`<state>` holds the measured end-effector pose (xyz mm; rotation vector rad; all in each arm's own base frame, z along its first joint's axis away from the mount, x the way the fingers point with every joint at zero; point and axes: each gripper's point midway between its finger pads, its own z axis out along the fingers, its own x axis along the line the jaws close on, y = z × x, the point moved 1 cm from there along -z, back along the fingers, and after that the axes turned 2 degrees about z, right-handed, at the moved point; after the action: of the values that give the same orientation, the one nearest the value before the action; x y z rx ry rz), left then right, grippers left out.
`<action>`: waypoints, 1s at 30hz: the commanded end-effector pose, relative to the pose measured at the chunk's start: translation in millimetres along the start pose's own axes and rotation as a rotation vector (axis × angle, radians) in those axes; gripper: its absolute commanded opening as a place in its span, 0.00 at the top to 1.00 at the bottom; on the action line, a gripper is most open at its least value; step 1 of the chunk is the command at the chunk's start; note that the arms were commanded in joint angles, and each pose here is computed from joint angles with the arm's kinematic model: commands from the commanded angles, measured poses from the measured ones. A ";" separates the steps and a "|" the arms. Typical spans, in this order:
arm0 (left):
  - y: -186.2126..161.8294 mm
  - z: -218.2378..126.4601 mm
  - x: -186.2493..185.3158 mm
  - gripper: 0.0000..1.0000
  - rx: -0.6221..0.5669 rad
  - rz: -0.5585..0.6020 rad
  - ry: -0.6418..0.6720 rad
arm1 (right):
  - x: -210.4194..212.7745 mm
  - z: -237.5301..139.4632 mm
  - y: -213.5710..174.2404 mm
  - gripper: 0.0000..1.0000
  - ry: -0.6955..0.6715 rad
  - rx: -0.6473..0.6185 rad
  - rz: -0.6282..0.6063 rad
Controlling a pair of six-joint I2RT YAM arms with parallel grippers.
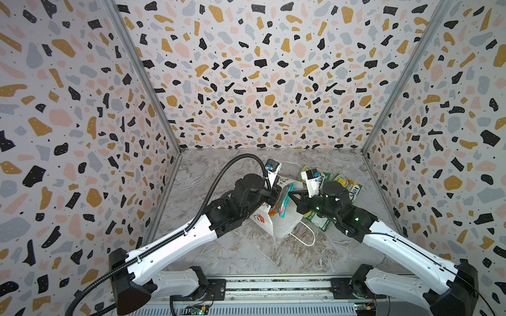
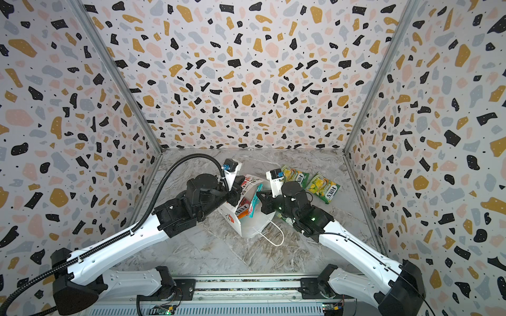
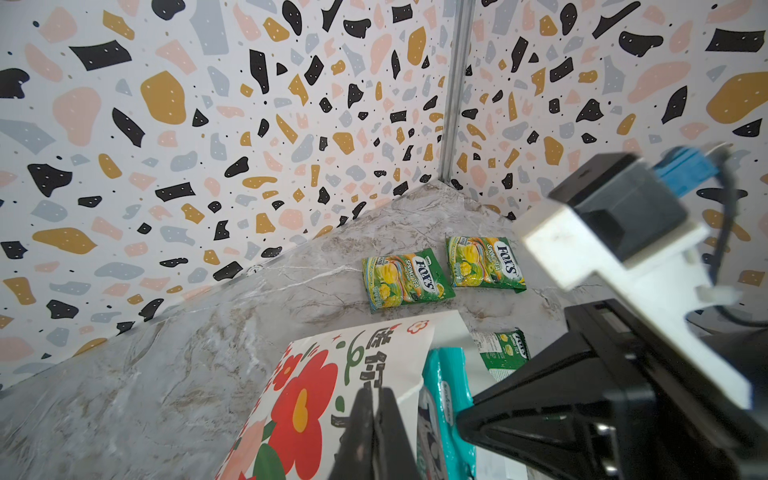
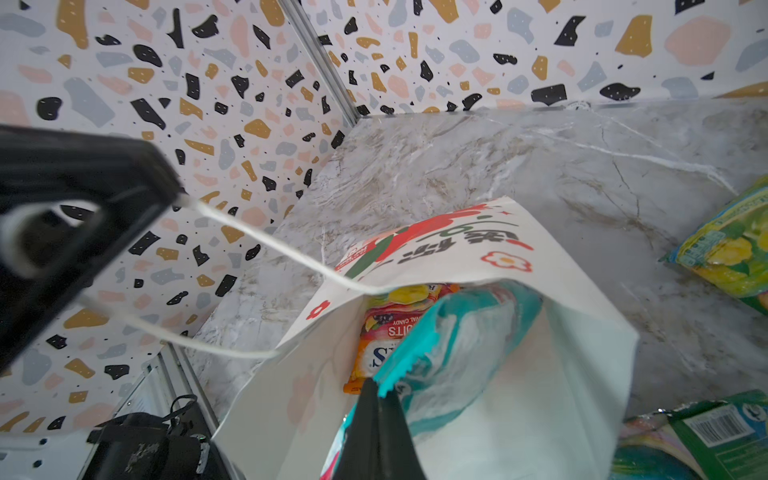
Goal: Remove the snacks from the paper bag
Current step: 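Lift the teal mint packet out of the bag with the right gripper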
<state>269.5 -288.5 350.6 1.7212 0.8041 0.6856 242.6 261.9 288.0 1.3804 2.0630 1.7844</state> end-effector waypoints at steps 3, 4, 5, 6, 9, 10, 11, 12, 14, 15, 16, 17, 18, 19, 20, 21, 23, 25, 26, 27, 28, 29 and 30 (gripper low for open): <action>9.6 0.1 6.4 1.00 -0.044 -0.019 0.030 | 38.5 -45.5 47.9 1.00 0.108 -0.150 -0.107; 9.6 0.2 6.5 1.00 -0.044 -0.020 0.031 | 41.3 -50.9 51.0 1.00 0.114 -0.162 -0.119; 9.0 0.7 6.1 1.00 -0.042 -0.019 0.030 | 44.3 -56.8 55.0 1.00 0.119 -0.175 -0.131; 9.1 0.7 6.6 1.00 -0.042 -0.019 0.032 | 46.9 -62.4 58.4 1.00 0.123 -0.187 -0.146; 8.3 0.9 6.8 1.00 -0.040 -0.020 0.033 | 52.8 -81.1 71.1 1.00 0.120 -0.237 -0.177; 8.9 0.6 6.8 1.00 -0.042 -0.019 0.033 | 53.4 -86.7 75.0 1.00 0.113 -0.255 -0.186; 8.7 0.7 6.4 1.00 -0.041 -0.018 0.032 | 53.2 -93.1 79.7 1.00 0.099 -0.276 -0.192; 8.8 0.7 6.9 1.00 -0.041 -0.018 0.034 | 52.0 -98.6 83.3 1.00 0.083 -0.292 -0.194; 8.4 1.2 6.4 1.00 -0.040 -0.017 0.033 | 47.5 -110.7 91.9 1.00 0.033 -0.332 -0.199; 8.2 1.2 6.4 1.00 -0.039 -0.017 0.032 | 42.9 -116.3 95.1 1.00 -0.002 -0.347 -0.195; 8.5 0.9 6.4 1.00 -0.040 -0.017 0.032 | 38.6 -121.2 98.2 1.00 -0.035 -0.363 -0.190; 7.9 1.3 6.0 1.00 -0.039 -0.017 0.031 | 32.9 -125.1 99.8 1.00 -0.074 -0.372 -0.184; 8.2 1.3 6.3 1.00 -0.039 -0.017 0.031 | 26.8 -128.6 101.1 1.00 -0.113 -0.380 -0.181; 7.8 1.7 5.9 1.00 -0.038 -0.017 0.029 | 20.7 -131.6 102.1 1.00 -0.153 -0.387 -0.176; 8.2 1.6 5.3 1.00 -0.039 -0.017 0.027 | 13.6 -134.7 102.7 1.00 -0.198 -0.392 -0.170; 8.5 1.6 5.8 1.00 -0.039 -0.017 0.028 | 6.3 -136.8 103.3 1.00 -0.245 -0.393 -0.165; 8.1 1.6 5.1 1.00 -0.038 -0.016 0.026 | -6.9 -140.6 103.3 1.00 -0.329 -0.392 -0.155; 8.0 1.7 5.5 1.00 -0.038 -0.017 0.027 | -22.1 -143.2 102.0 1.00 -0.421 -0.378 -0.141; 8.5 1.5 4.8 1.00 -0.039 -0.017 0.025 | -30.2 -143.6 100.9 1.00 -0.465 -0.367 -0.138; 8.4 1.6 4.9 1.00 -0.039 -0.016 0.024 | -39.3 -143.8 99.1 1.00 -0.508 -0.354 -0.132; 8.1 1.6 4.6 1.00 -0.039 -0.017 0.024 | -47.1 -143.4 97.8 1.00 -0.537 -0.343 -0.124; 8.6 1.2 5.4 1.00 -0.039 -0.017 0.025 | -56.7 -142.7 95.7 1.00 -0.566 -0.326 -0.115; 8.3 1.4 5.2 1.00 -0.038 -0.017 0.025 | -65.5 -143.0 94.8 1.00 -0.587 -0.317 -0.106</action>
<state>270.7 -287.2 350.5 1.7191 0.8121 0.6954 243.6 130.3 378.9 1.3802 1.5392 1.4678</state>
